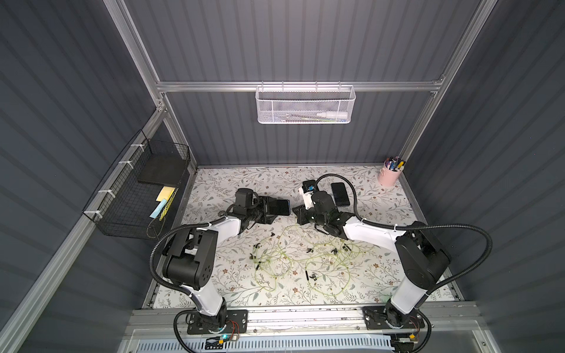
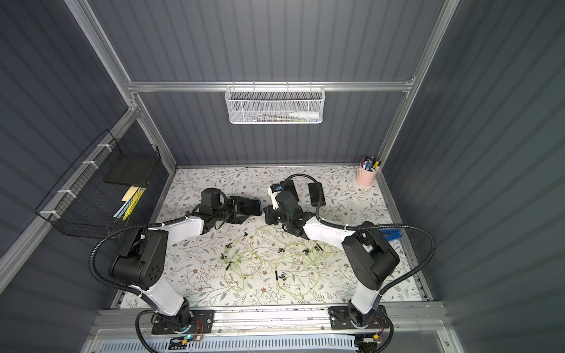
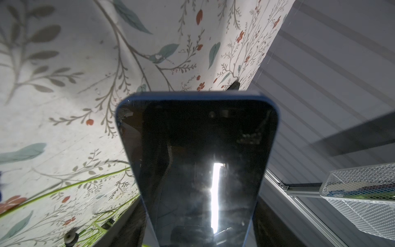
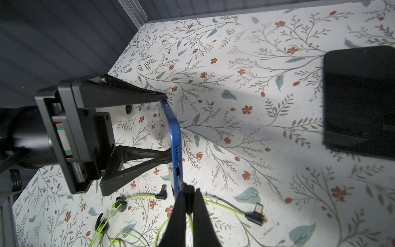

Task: Plug wired earphones into phones
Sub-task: Insert the wired earphone into the phone.

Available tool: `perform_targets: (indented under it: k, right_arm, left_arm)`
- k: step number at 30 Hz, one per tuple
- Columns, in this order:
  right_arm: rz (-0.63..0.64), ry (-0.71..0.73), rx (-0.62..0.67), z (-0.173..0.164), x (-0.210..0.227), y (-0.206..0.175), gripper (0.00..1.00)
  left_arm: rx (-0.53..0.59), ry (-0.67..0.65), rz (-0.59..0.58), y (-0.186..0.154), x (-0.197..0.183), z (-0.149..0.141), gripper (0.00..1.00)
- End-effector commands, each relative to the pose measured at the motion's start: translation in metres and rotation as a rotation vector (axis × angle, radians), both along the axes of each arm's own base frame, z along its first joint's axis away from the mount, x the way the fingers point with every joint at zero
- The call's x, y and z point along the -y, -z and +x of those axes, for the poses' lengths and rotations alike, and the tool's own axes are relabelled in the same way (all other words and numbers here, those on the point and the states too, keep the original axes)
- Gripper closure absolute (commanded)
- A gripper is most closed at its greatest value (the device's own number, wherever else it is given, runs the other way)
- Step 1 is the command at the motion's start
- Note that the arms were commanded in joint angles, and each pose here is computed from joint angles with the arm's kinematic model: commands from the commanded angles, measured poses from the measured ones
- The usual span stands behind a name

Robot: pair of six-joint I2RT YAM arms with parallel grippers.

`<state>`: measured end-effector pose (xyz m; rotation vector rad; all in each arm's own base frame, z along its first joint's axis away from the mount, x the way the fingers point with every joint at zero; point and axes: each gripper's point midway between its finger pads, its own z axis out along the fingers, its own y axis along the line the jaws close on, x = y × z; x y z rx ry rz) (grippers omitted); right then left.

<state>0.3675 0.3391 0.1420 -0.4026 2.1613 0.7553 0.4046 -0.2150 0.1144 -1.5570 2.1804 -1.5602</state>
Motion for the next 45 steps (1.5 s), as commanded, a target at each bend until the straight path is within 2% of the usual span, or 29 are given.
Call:
perform_targets:
  k: [1,28,42,45]
  right_arm:
    - [0.008,-0.002,0.01,0.003,-0.006,-0.002,1.0]
    - [-0.011,0.016,0.038,0.014,-0.007,-0.007,1.0]
    - [0.011,-0.056,0.017,0.012,-0.023,-0.001,1.0]
    - [0.019,-0.065,0.008,0.012,-0.027,-0.001,0.97]
  left_arm:
    - [0.065,0.017,-0.033,-0.023,0.007,0.005,1.0]
    - [0.058,0.024,-0.031,-0.02,0.007,-0.001,1.0]
    - [0.069,0.042,-0.041,-0.025,0.016,0.001,1.0]
    - [0.07,0.047,-0.042,-0.024,0.018,0.001,1.0]
